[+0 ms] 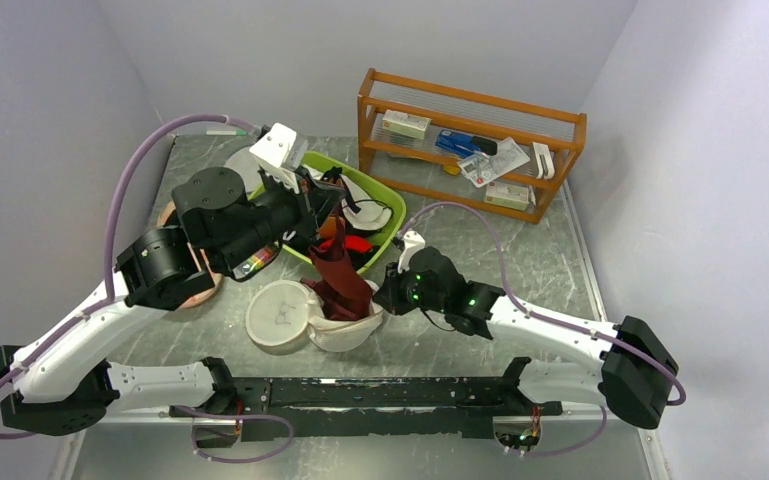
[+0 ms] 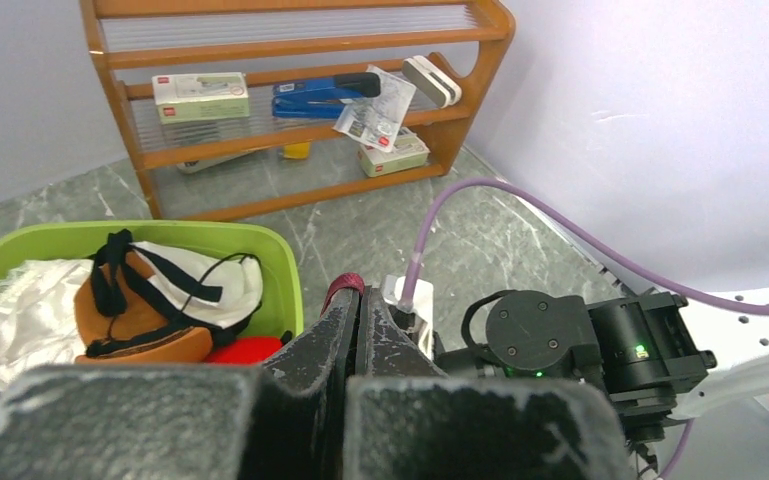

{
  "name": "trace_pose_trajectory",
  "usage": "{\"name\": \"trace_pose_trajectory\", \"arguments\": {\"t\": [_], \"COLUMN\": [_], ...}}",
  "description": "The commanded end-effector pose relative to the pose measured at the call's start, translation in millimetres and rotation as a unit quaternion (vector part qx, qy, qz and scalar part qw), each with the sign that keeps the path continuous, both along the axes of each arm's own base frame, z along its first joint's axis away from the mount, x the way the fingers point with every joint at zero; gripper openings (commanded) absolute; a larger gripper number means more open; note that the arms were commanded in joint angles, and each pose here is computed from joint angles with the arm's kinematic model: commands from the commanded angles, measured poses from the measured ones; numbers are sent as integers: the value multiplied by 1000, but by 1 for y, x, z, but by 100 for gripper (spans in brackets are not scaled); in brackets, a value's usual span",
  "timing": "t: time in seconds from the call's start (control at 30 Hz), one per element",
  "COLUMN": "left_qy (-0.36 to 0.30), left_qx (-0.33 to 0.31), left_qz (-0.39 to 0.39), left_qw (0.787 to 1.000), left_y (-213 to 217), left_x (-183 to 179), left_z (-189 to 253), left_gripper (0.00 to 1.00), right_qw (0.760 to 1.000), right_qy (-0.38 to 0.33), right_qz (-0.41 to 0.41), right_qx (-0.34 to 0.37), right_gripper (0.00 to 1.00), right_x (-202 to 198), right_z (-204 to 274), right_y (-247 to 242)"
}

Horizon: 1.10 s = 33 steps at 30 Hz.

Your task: Unzip the laundry bag and remove the bra

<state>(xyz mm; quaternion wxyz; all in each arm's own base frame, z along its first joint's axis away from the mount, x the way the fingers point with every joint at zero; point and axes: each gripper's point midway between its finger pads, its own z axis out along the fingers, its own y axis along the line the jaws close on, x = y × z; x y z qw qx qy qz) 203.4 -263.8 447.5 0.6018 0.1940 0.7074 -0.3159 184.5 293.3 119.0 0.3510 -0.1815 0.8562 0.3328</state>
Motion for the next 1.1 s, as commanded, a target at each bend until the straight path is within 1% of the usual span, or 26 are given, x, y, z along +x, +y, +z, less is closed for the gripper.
{"name": "trace_pose_trajectory", "arguments": {"t": [0.0,0.2,0.4,0.63,0.8,0.93,1.0,1.07], "left_qy": [-41,-81,-123,-167,-202,-222,-228,-228], "left_qx": [-14,7,0,-50,-98,-112,-105,-84], "left_qz": [28,43,48,62,87,121,131,139], "left_qw": [999,996,991,983,970,961,959,960], "left_y": [20,19,14,21,45,62,63,55], "left_x": [2,13,21,19,13,14,17,26], "left_z": [37,72,111,162,200,214,214,205], "left_gripper": [7,7,7,7,7,7,7,7], "right_qw": [1000,1000,1000,1000,1000,1000,1000,1000], "right_qy": [-8,-7,-3,-3,-4,-3,-4,-5], "right_qz": [-3,-3,-7,-14,-17,-16,-16,-16], "right_qx": [-8,-3,-1,2,5,8,8,10], "right_gripper": [11,11,11,10,10,10,10,10], "right_x": [-2,-3,-5,-8,-9,-10,-11,-11], "right_z": [-1,1,-2,-2,-2,-2,-2,-1], "right_y": [-6,-6,-8,-15,-18,-18,-19,-19]}}
